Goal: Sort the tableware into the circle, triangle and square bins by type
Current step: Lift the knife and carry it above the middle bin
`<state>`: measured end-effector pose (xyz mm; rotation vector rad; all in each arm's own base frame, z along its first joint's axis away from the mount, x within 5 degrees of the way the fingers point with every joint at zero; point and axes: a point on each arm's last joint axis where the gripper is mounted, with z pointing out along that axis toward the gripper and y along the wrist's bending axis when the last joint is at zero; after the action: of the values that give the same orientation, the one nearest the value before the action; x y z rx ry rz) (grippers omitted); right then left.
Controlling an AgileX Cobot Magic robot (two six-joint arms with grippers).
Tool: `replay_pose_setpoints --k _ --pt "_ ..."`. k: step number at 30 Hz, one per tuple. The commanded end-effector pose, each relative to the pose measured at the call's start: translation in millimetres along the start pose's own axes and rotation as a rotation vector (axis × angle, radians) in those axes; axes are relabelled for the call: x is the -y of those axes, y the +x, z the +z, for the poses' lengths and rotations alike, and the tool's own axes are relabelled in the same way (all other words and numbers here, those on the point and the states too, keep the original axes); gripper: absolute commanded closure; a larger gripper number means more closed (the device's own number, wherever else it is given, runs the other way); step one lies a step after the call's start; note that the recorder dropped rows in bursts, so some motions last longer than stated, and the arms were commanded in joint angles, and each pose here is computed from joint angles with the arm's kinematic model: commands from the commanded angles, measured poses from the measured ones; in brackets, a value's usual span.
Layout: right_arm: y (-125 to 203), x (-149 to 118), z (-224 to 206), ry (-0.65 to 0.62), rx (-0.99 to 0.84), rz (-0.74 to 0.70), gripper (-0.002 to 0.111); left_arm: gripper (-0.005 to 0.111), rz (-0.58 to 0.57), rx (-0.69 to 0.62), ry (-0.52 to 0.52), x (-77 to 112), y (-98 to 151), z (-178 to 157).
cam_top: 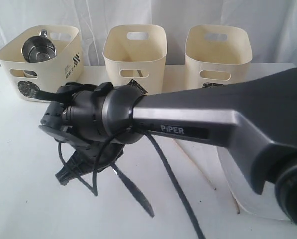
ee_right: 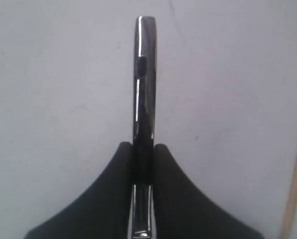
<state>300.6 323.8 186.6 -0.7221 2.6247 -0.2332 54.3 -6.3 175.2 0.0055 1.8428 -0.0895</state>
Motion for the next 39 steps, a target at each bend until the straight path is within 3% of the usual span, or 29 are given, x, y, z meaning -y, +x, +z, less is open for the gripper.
replay_pose_setpoints --k 1,7,19,25,39 --pt "-7.2 27.3 -7.3 0.067 0.029 -0.103 0.108 0.107 -0.011 0.002 0.000 0.0 0.9 0.1" --pt "-12.7 64.9 -10.6 0.192 0.046 -0.140 0.108 0.107 -0.011 0.002 0.000 0.0 0.9 0.1" --pt "-45.1 141.2 -33.3 0.456 0.364 -0.137 0.108 0.107 -0.011 0.002 0.000 0.0 0.9 0.1" --pt "-62.9 176.3 -34.1 0.509 0.499 -0.162 0.108 0.107 -0.011 0.002 0.000 0.0 0.9 0.1" --pt "-109.9 191.4 -10.5 0.512 0.633 -0.213 0.108 0.107 -0.011 0.002 0.000 0.0 0.9 0.1"
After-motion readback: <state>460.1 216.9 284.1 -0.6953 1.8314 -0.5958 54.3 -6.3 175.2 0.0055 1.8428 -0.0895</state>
